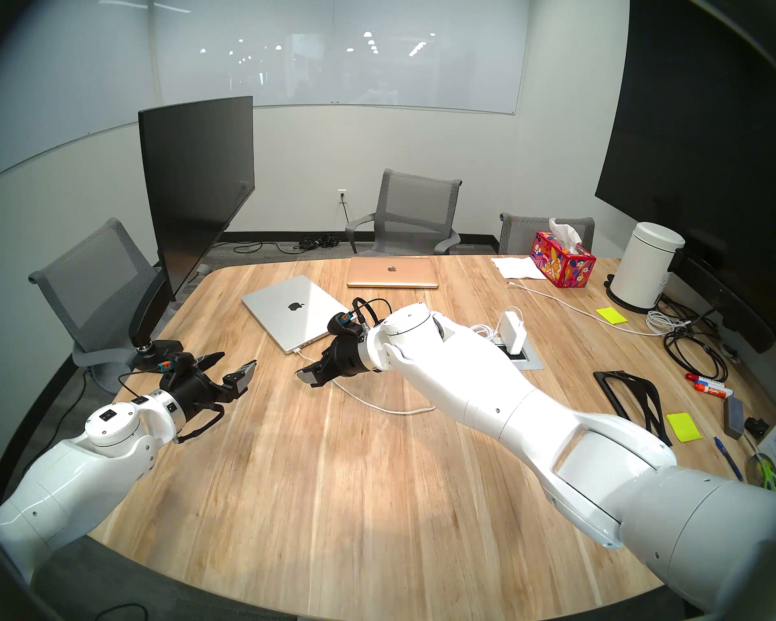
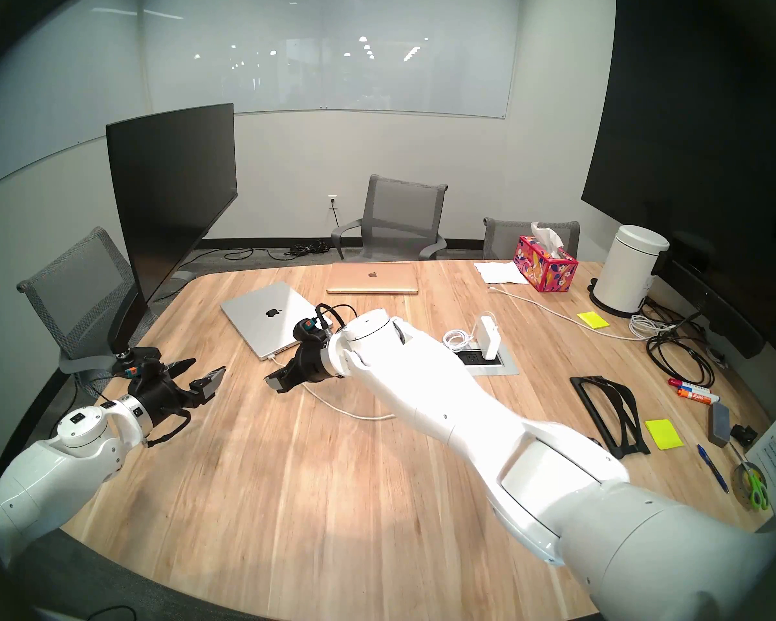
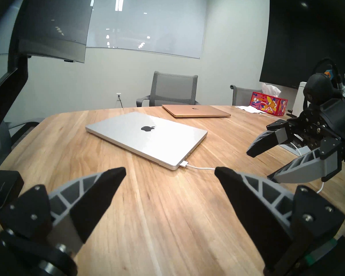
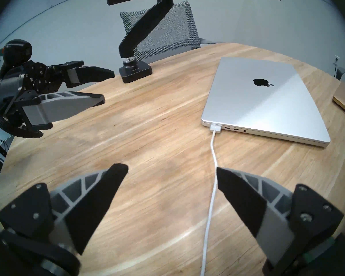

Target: Unplug the charging cable from the port of the MacBook and lay it on the desk

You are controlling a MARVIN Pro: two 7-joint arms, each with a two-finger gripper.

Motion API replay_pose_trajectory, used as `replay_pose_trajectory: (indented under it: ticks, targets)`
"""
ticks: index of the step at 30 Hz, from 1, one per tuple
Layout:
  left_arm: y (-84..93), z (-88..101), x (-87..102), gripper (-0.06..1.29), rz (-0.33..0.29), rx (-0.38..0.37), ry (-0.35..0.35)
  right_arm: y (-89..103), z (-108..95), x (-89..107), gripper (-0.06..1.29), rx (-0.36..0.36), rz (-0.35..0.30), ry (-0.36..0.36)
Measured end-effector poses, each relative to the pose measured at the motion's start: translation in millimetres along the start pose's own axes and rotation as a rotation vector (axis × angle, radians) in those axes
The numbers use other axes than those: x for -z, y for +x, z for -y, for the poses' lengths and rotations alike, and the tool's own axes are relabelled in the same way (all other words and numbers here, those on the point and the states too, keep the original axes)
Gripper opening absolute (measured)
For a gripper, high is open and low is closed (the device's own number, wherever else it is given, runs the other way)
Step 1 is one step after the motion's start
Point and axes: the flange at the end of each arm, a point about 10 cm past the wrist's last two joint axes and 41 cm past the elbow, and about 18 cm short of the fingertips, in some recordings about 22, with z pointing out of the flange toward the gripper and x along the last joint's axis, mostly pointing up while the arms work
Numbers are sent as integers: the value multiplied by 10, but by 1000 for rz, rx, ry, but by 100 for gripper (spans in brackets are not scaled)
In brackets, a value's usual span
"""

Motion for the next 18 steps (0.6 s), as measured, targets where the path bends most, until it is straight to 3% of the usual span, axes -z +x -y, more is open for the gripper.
replay_pose_trajectory:
  ticks: [18]
  targets:
    - [38, 108, 134, 123, -1, -6, 36, -20, -101, -42, 122, -8, 8, -4]
